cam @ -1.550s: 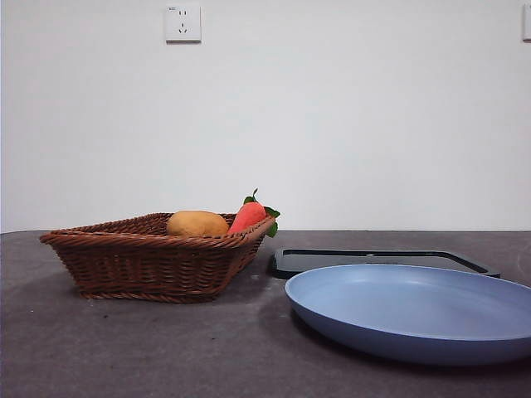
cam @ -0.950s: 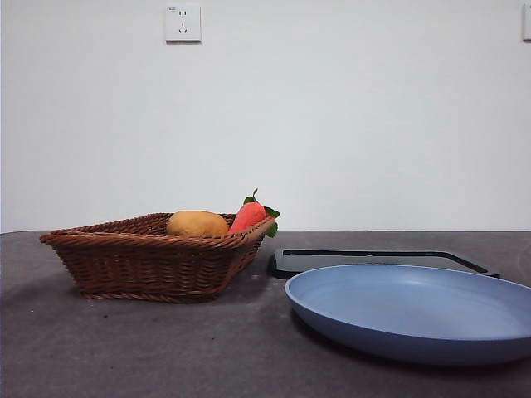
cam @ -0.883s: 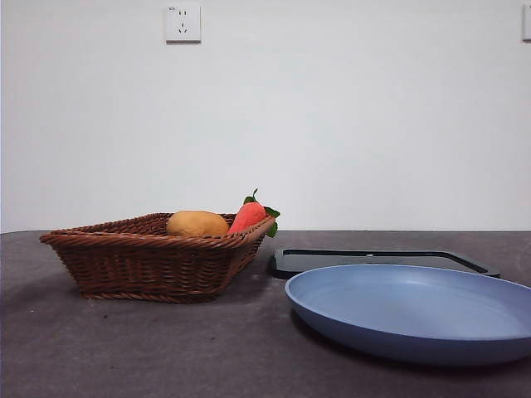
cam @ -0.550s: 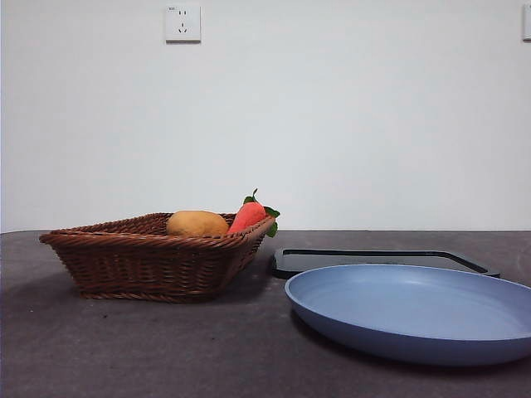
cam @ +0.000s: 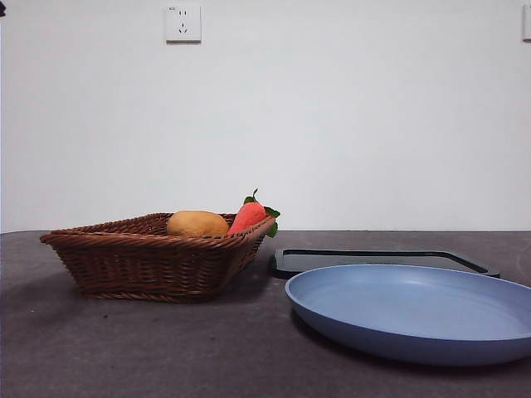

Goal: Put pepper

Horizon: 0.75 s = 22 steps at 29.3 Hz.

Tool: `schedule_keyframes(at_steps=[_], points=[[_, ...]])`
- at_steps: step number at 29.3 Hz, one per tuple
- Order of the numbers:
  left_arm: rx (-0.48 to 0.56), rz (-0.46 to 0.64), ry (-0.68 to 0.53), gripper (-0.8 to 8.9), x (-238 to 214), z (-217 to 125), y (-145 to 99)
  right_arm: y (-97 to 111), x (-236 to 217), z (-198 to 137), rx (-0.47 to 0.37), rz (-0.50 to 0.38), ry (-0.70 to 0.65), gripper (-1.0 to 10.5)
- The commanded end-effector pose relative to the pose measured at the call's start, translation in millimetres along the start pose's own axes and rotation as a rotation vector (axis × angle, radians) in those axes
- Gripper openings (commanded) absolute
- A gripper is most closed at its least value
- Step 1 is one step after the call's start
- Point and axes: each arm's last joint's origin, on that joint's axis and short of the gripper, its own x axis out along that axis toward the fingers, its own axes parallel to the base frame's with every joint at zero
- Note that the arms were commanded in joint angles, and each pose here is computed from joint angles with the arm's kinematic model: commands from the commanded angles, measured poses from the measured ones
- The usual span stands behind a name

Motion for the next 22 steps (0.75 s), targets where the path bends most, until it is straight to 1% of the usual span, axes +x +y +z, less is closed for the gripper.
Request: schedule_keyframes(at_steps=[1,7,12,15,18,22], points=[[0.02,-0.002,-0.014,3.6,-2,4,-1,0,1,5,-0.005,0.003,0.003,3.1],[0.002,-0.003,-0.014,3.6,-2,4,-1,-8,28,13,0.031,0.009,0.127,3.0],[0.002,-0.003,-0.014,3.6,-2,4,-1,-24,79,21,0.077,0.022,0.33,3.0],[0.002,-0.003,-0.014,3.6,-2,4,-1,-31,113,22,0.088,0.035,0.426,3.0],[0.002,-0.003,-0.014,3.6,-2,4,-1,-36,146,22,0.09,0.047,0.487,3.0],[0.002,-0.003,-0.014,3.6,-2,4,-1,-40,170,21,0.086,0.051,0.512,3.0]])
